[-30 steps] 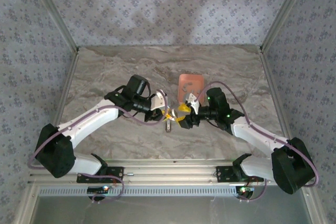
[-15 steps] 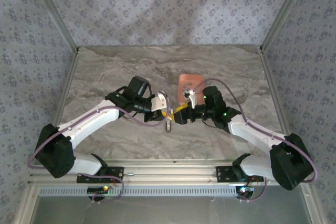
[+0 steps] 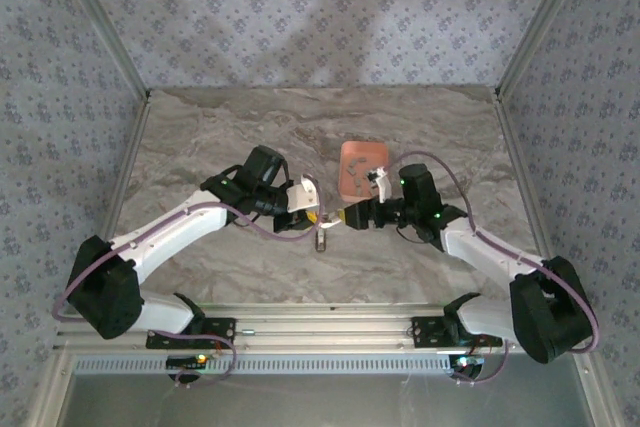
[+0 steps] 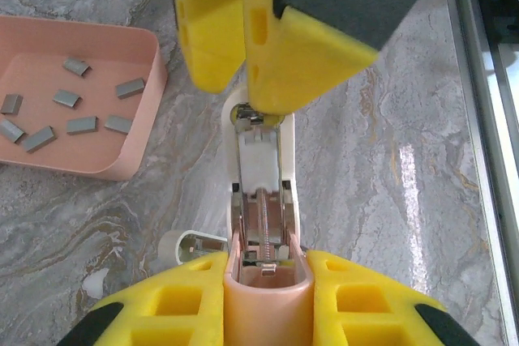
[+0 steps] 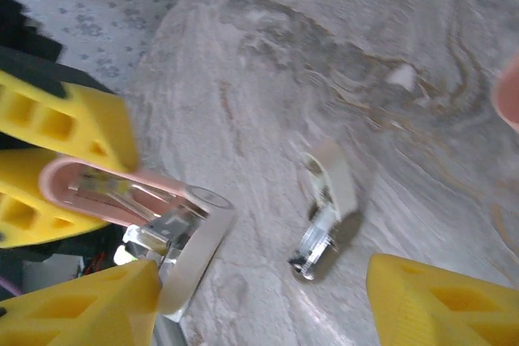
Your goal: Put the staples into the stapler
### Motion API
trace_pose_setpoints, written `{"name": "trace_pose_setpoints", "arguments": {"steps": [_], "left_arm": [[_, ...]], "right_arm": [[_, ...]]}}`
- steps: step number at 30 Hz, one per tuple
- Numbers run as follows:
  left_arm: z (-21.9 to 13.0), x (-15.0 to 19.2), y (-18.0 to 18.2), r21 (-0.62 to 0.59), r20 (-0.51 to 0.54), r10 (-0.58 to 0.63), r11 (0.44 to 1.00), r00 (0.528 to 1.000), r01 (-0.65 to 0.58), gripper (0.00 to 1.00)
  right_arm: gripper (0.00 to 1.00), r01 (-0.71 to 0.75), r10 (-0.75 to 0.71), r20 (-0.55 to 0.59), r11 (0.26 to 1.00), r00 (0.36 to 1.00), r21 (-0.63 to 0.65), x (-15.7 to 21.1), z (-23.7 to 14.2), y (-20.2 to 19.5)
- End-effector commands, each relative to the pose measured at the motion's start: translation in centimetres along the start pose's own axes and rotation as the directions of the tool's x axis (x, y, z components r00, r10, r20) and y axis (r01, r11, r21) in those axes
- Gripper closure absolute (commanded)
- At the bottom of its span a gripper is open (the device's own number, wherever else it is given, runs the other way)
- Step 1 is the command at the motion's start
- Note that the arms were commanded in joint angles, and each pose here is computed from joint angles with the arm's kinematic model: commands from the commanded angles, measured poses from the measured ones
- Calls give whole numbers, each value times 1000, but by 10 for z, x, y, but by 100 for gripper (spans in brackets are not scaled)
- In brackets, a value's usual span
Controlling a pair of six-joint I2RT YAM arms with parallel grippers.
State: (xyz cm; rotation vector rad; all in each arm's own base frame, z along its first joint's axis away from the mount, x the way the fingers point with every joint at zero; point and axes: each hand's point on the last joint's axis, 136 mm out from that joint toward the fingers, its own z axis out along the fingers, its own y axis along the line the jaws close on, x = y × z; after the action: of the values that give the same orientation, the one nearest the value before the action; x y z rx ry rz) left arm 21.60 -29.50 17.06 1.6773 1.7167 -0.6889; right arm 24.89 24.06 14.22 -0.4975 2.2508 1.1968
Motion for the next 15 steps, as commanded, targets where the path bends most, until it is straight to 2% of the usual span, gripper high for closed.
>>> {"name": "trace_pose_setpoints", "arguments": {"steps": [1, 9, 13, 15], "left_arm": [[-11, -23, -15, 52, 73, 51, 997, 996, -55, 83], [-11, -22, -12, 37, 65, 54, 998, 996, -56, 83], [-11, -22, -11, 30, 61, 54, 998, 997, -56, 83], [-11, -20, -11, 28, 55, 52, 998, 997, -53, 83]], "right_arm": [[32, -95, 96, -4, 989, 995, 111, 14, -3, -33], [32, -138, 139, 1, 982, 990, 129, 24, -9, -44], [32, -61, 58, 36, 993, 998, 105, 16, -17, -31], [33, 25, -32, 70, 994, 997, 106, 10, -25, -23]]}}
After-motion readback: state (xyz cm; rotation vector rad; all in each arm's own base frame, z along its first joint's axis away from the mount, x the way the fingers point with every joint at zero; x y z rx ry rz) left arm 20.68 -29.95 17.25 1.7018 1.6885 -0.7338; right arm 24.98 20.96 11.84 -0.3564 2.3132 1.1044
